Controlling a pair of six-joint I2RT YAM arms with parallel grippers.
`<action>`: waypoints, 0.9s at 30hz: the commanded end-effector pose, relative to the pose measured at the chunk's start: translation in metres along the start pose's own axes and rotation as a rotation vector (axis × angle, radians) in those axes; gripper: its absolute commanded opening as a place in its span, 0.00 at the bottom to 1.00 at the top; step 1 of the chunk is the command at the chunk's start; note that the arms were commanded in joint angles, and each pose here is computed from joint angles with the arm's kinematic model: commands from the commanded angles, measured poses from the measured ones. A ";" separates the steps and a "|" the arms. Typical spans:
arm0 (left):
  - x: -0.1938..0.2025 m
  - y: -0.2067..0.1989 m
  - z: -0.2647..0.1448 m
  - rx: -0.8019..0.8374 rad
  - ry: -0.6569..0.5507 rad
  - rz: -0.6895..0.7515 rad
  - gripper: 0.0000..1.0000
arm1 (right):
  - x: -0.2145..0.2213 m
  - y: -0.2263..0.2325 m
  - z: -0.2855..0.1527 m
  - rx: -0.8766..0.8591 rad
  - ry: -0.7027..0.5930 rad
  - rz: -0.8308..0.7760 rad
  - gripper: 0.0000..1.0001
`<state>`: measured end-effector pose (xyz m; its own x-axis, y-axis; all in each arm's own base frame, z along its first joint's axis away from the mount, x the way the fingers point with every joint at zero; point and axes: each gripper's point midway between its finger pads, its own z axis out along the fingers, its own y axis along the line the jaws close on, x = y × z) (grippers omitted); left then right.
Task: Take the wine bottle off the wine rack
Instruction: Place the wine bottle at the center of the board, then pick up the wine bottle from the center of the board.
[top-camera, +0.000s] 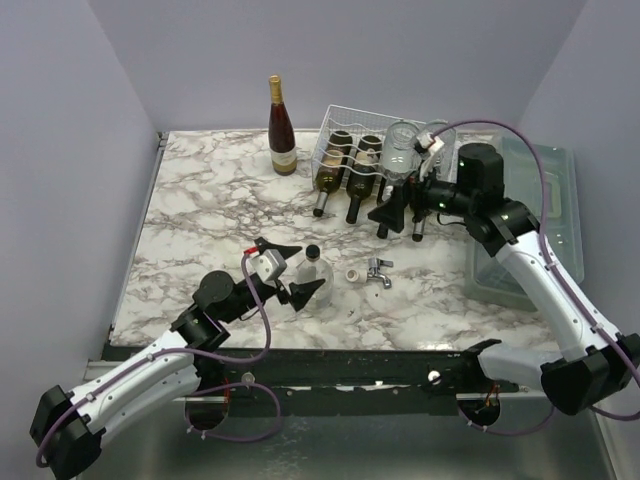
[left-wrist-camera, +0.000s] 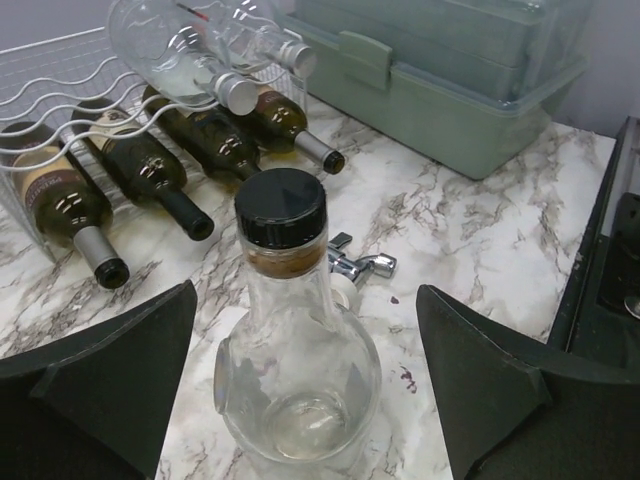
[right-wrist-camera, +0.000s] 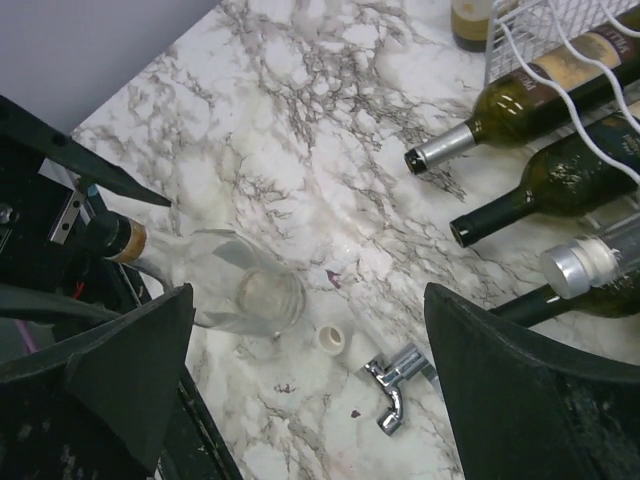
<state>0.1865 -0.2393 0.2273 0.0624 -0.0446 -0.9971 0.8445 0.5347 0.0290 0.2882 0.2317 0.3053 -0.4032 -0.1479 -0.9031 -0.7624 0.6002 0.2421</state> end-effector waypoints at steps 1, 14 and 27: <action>-0.016 0.018 0.005 -0.118 -0.092 -0.039 0.87 | -0.009 -0.006 -0.017 -0.113 -0.108 -0.033 1.00; -0.006 0.026 0.023 -0.141 -0.083 -0.029 0.64 | 0.056 0.002 -0.022 -0.252 -0.097 -0.050 1.00; -0.037 0.062 0.011 -0.254 -0.153 0.118 0.00 | 0.077 0.009 -0.033 -0.325 -0.093 -0.060 1.00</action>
<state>0.2209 -0.2455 0.2242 0.0901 -0.0656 -0.9938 0.7725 0.6343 0.0281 0.2417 0.1995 0.2434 -0.3688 -0.0968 -0.9245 -0.8786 0.3609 0.3127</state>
